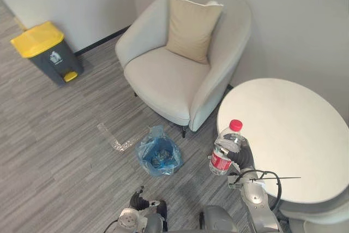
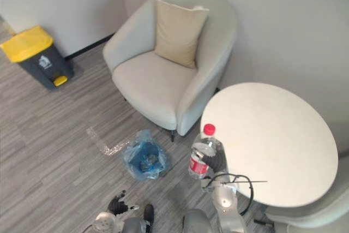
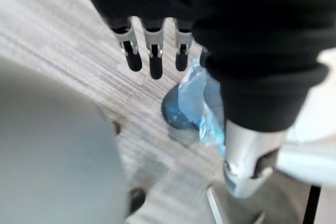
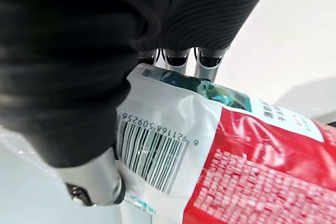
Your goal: Gather rubbish on tea table into small bin, then transfer packed bag to large trash can.
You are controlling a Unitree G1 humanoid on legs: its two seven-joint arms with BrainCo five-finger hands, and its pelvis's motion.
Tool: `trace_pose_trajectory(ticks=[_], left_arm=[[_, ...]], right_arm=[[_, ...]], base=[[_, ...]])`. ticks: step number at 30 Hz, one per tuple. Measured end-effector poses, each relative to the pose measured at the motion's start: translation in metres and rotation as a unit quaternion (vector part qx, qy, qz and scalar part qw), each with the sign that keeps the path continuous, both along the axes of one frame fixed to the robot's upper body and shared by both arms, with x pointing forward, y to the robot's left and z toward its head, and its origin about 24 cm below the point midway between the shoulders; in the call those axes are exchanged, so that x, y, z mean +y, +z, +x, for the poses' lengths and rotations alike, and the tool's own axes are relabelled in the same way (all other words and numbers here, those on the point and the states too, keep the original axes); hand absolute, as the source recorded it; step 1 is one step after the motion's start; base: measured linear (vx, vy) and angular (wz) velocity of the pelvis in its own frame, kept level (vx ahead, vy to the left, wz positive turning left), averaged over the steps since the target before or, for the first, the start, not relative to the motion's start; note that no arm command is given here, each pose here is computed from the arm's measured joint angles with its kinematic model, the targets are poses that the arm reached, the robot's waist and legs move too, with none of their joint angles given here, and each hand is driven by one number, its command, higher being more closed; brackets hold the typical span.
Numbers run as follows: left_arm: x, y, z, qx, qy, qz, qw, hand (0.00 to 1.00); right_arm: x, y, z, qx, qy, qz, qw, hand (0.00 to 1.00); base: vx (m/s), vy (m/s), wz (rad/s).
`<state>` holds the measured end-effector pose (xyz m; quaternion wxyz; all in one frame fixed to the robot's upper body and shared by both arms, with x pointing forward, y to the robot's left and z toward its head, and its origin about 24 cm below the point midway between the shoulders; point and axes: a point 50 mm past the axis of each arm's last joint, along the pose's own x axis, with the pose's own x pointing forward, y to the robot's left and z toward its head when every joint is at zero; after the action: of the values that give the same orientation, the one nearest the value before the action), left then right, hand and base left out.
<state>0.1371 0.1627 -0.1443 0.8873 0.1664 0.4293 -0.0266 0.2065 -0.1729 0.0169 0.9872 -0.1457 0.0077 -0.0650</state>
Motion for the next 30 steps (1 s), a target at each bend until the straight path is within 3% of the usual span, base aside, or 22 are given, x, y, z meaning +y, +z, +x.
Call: trace_pose_trajectory(ticks=[18, 27, 30], left_arm=[[-0.001, 0.002, 0.002, -0.002, -0.012, 0.01, 1.0, 0.0], [0.004, 0.001, -0.001, 0.002, -0.006, 0.014, 1.0, 0.0], [0.007, 0.004, 0.008, -0.01, -0.001, 0.016, 1.0, 0.0]], right_arm=[[-0.003, 0.001, 0.005, -0.005, -0.015, 0.017, 1.0, 1.0], [0.015, -0.036, 0.014, 0.083, 0.03, -0.007, 0.996, 1.0], [0.02, -0.026, 0.027, 0.061, 0.048, -0.027, 0.997, 1.0]], base=[[0.12, 0.044, 0.48], [0.01, -0.017, -0.11], [-0.09, -0.074, -0.12]])
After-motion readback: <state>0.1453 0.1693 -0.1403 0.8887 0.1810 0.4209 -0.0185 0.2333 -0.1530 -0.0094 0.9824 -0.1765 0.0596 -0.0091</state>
